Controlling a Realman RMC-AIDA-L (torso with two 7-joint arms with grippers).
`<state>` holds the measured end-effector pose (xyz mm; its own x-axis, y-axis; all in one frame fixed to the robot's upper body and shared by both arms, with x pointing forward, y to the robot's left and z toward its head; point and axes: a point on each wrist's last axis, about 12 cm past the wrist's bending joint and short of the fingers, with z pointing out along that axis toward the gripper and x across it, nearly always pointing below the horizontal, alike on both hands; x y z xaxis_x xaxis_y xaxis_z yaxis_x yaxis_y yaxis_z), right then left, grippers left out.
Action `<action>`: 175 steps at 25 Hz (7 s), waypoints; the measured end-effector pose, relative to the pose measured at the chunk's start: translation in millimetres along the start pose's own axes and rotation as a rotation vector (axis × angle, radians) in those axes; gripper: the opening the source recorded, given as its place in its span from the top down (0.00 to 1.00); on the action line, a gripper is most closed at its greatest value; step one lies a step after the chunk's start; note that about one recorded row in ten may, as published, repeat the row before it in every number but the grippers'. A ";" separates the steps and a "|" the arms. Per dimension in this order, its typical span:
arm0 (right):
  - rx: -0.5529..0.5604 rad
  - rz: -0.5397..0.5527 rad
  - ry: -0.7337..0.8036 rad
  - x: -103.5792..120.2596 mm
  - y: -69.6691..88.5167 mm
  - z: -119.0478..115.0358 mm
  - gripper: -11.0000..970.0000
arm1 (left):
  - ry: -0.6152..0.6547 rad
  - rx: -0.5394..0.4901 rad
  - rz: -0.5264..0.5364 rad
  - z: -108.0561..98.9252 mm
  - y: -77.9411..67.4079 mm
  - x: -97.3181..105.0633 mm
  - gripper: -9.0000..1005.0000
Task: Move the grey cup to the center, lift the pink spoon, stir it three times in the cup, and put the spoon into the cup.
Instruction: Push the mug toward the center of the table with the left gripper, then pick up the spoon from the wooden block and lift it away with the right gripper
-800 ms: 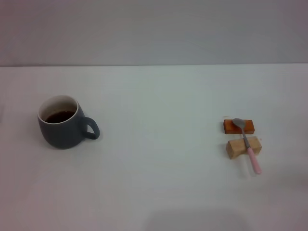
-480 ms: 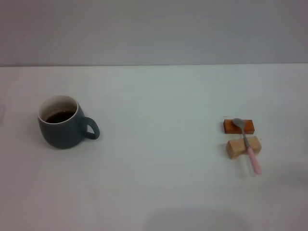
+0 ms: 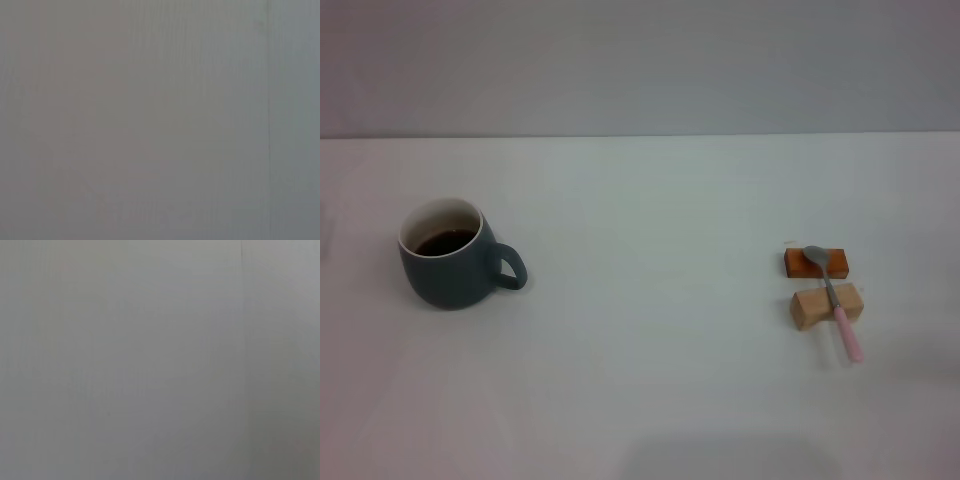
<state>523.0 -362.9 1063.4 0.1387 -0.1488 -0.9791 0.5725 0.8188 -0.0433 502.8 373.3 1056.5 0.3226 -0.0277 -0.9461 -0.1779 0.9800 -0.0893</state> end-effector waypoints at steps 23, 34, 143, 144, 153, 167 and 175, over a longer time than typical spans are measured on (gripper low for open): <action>-0.014 -0.026 0.006 2.7 -3.2 -2.9 0.47 | 0.207 0.028 -0.005 -5.6 -11.3 27.7 0.40; -0.019 -0.033 0.000 1.8 -2.8 -0.7 0.47 | 0.336 0.198 -0.018 -11.5 -40.9 44.0 0.82; -0.041 0.022 -0.024 -9.3 -8.4 -15.7 0.47 | 0.568 0.936 0.052 -21.1 -206.6 55.9 0.99; -0.041 0.022 -0.024 -9.3 -8.4 -15.7 0.47 | 0.568 0.936 0.052 -21.1 -206.6 55.9 0.99; -0.077 0.003 -0.018 -7.9 -5.4 -17.5 0.47 | 0.570 0.850 -0.006 -22.5 -191.4 55.9 0.99; -0.257 -0.043 0.000 -7.2 20.3 -73.6 0.47 | 0.382 0.378 -0.132 8.9 -92.6 39.0 0.99; -0.362 -0.007 0.048 -25.1 31.8 -138.5 0.47 | 0.309 0.266 -0.124 11.5 -63.6 30.4 0.99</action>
<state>425.8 -256.3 1059.1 0.0928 -0.1358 -0.9864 0.2492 0.9623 -0.1091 534.6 312.4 1037.0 0.0259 -0.1667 -0.9857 0.1044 0.9811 -0.1632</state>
